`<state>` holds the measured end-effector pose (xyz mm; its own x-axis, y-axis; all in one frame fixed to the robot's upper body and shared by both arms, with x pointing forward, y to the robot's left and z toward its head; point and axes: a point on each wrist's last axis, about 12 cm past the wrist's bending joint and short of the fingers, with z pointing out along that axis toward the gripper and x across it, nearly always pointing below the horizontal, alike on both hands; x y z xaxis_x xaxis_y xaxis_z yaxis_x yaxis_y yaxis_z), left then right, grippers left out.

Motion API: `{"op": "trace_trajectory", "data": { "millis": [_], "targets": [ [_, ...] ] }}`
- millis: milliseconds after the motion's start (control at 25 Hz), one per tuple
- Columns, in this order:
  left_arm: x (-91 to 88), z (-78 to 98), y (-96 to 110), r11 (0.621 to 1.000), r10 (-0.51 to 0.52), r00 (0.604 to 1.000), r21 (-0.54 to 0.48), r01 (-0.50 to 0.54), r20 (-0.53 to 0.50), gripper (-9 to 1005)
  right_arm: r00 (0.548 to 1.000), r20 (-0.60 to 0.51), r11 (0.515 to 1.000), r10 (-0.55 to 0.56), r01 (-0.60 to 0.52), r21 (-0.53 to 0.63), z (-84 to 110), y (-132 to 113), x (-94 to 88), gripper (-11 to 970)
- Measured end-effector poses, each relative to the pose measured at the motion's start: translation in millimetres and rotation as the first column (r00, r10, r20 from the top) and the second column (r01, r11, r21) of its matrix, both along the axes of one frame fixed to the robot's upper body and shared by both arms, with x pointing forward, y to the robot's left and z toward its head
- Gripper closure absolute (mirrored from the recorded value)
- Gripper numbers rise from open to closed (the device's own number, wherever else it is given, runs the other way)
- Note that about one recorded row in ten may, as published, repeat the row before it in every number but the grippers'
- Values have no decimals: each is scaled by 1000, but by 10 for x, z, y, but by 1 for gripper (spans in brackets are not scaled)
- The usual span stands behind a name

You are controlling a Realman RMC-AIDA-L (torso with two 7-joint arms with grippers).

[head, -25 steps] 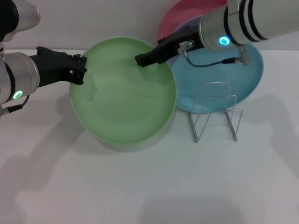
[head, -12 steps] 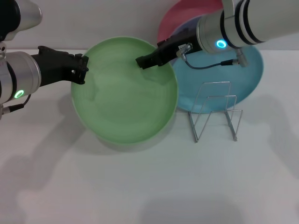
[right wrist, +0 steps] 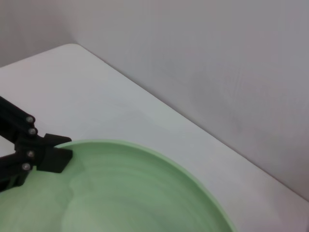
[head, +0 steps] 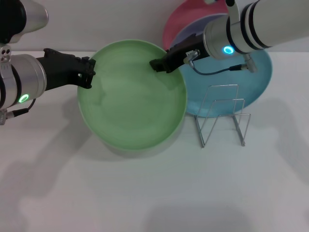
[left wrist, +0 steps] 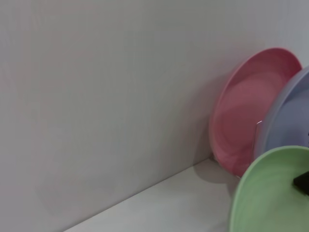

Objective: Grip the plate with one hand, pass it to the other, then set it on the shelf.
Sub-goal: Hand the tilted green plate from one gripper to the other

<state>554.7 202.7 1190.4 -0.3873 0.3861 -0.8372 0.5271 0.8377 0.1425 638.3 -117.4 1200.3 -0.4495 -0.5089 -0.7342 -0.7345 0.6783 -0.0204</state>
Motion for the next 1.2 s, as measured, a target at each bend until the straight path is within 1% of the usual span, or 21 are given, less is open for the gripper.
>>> {"op": "trace_trajectory", "data": {
  "millis": [120, 200, 400, 440, 680, 720, 800, 840, 880, 920, 960, 1000, 1040, 1080, 1120, 1160, 1200],
  "targets": [
    [-1, -1, -3, 1000, -1, 1000, 0, 1, 0, 960, 1000, 20, 1000, 7, -6, -2, -1, -12, 0, 498],
    [-4, -4, 1, 1000, 0, 1000, 0, 0, 0, 960, 999, 35, 1000, 14, -14, 0, 2, -7, -14, 743],
    [-10, -3, 13, 1000, 4, 1000, 0, -4, 3, 960, 996, 77, 999, 42, -42, 3, 31, 12, -66, 842],
    [-16, 2, 2, 1000, 1, 1000, -1, -1, 4, 960, 996, 77, 999, 42, -42, 3, 31, 12, -66, 846],
    [-63, 40, -28, 1000, -8, 999, -11, 8, 34, 889, 996, 73, 999, 43, -44, 8, 22, 14, -76, 867],
    [-91, 68, -28, 1000, -10, 998, -14, 10, 56, 877, 997, 71, 999, 43, -44, 9, 13, 15, -87, 869],
    [-104, 81, -26, 1000, -10, 998, -14, 11, 68, 853, 997, 70, 999, 43, -44, 10, 9, 12, -94, 874],
    [-136, 121, -4, 1000, -6, 995, -15, 7, 101, 841, 997, 71, 999, 41, -42, 13, 11, 8, -100, 877],
    [-136, 121, -4, 1000, -6, 995, -15, 7, 101, 802, 997, 71, 999, 41, -42, 13, 11, 8, -100, 879],
    [-169, 169, 29, 1000, 2, 989, -14, 0, 145, 763, 997, 74, 999, 37, -38, 19, 19, -2, -107, 882],
    [-169, 169, 29, 1000, 2, 989, -14, 0, 145, 725, 997, 74, 999, 37, -38, 19, 19, -2, -107, 884],
    [-186, 213, 62, 1000, 15, 981, -16, -12, 193, 686, 996, 78, 999, 31, -33, 25, 26, -15, -108, 887],
    [-221, 256, 148, 998, 62, 957, -37, -53, 285, 647, 996, 92, 999, 20, -24, 41, 51, -37, -116, 889],
    [-221, 256, 148, 998, 62, 957, -37, -53, 285, 588, 996, 92, 999, 20, -24, 41, 51, -37, -116, 892],
    [-269, 301, 297, 987, 158, 896, -101, -127, 415, 530, 994, 111, 998, 11, -18, 60, 86, -55, -131, 894],
    [-269, 301, 297, 987, 158, 896, -101, -127, 415, 472, 994, 111, 998, 11, -18, 60, 86, -55, -131, 899],
    [-300, 314, 363, 978, 204, 862, -136, -158, 465, 413, 993, 121, 997, 6, -14, 71, 104, -69, -141, 905]
  ]
}}
